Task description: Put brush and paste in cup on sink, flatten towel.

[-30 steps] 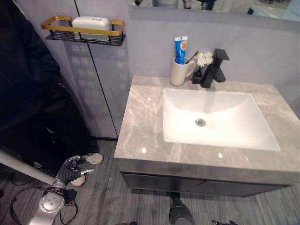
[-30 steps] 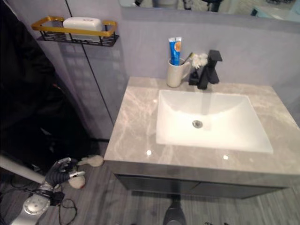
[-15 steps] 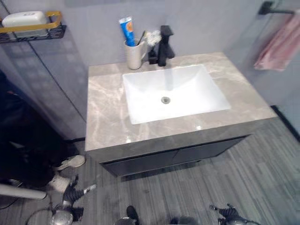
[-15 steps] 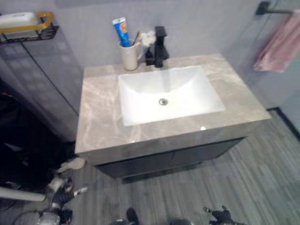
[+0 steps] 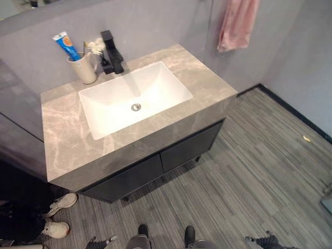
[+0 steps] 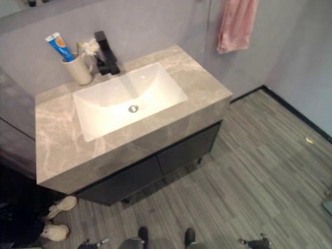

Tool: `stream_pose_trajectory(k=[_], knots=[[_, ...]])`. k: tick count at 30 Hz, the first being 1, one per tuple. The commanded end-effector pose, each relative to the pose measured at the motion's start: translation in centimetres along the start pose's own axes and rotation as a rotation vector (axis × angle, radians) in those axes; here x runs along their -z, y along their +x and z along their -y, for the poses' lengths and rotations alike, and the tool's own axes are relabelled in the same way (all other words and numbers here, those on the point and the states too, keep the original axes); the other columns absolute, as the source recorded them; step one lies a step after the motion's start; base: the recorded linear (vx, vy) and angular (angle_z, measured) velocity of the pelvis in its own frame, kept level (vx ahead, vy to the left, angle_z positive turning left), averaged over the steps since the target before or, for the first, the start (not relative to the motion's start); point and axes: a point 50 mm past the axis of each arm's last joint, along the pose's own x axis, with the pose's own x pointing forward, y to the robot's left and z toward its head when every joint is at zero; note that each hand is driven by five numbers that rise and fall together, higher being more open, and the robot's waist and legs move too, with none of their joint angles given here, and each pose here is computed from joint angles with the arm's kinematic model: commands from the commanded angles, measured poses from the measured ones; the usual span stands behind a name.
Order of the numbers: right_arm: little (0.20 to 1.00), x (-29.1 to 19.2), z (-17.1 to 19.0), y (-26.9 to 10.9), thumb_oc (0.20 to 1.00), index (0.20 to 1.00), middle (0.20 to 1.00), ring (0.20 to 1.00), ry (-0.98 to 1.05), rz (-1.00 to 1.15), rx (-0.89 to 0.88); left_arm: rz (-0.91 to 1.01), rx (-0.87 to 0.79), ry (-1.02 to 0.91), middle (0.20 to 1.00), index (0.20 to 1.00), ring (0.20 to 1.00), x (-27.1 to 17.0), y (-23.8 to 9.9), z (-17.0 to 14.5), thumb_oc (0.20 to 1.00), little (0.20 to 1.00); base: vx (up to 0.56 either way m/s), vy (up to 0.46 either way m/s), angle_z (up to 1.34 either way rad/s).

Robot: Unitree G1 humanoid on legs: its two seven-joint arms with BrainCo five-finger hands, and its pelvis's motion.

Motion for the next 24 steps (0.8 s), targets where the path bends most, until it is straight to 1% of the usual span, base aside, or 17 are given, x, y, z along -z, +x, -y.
stream_pose_trajectory(k=[1, 3, 7, 10, 11, 13, 17, 19, 22, 24], knots=[[1.0, -1.5, -0.6, 0.0, 1.0, 1.0, 1.0, 1.0, -0.077, 0.082, -0.03, 0.107, 0.004, 0.135, 1.0, 1.0, 1.0, -2.0, 0.3, -1.1, 1.0, 1.0, 0.04, 0.041, -0.95], [1.0, -2.0, -0.7, 0.0, 1.0, 1.0, 1.0, 1.0, -0.101, 0.111, -0.043, 0.14, 0.025, 0.193, 1.0, 1.0, 1.0, -3.0, 0.4, -0.5, 1.0, 1.0, 0.06, 0.075, -0.99], [1.0, -3.7, -0.7, 0.0, 1.0, 1.0, 1.0, 1.0, -0.137, 0.176, -0.051, 0.228, 0.016, 0.307, 1.0, 1.0, 1.0, -5.6, 0.5, -0.3, 1.0, 1.0, 0.06, 0.094, -0.68], [1.0, -3.4, -1.0, 0.0, 1.0, 1.0, 1.0, 1.0, -0.134, 0.17, -0.056, 0.26, 0.013, 0.339, 1.0, 1.0, 1.0, -6.4, 0.5, -0.2, 1.0, 1.0, 0.08, 0.184, -1.68], [1.0, -3.4, -1.1, -0.1, 1.0, 1.0, 1.0, 1.0, -0.129, 0.161, -0.054, 0.298, 0.008, 0.391, 1.0, 1.0, 1.0, -7.1, 0.4, 0.0, 1.0, 1.0, 0.05, 0.243, -0.5], [1.0, -3.6, -1.3, -0.1, 1.0, 1.0, 1.0, 1.0, -0.121, 0.168, -0.058, 0.331, 0.003, 0.423, 1.0, 1.0, 1.0, -7.7, 0.3, -0.1, 1.0, 1.0, 0.06, 0.278, -0.53], [1.0, -4.0, -1.6, -0.2, 1.0, 1.0, 1.0, 1.0, -0.106, 0.178, -0.059, 0.375, -0.021, 0.448, 1.0, 1.0, 1.0, -8.7, 0.2, -0.8, 1.0, 1.0, 0.03, 0.174, -1.33], [1.0, -4.7, -2.0, -0.2, 1.0, 1.0, 1.0, 1.0, -0.111, 0.197, -0.063, 0.359, -0.052, 0.441, 1.0, 1.0, 1.0, -8.4, 0.3, -1.4, 1.0, 1.0, -0.06, 0.099, -0.87], [1.0, -5.3, -2.8, -0.5, 1.0, 1.0, 1.0, 1.0, -0.121, 0.219, -0.08, 0.358, -0.103, 0.46, 1.0, 1.0, 1.0, -8.4, 0.3, -2.4, 1.0, 1.0, -0.01, 0.041, -1.42], [1.0, -4.4, -2.9, -0.5, 1.0, 1.0, 1.0, 1.0, -0.103, 0.19, -0.079, 0.351, -0.116, 0.408, 1.0, 1.0, 1.0, -8.3, 0.3, -2.6, 1.0, 1.0, 0.1, 0.001, -0.67]])
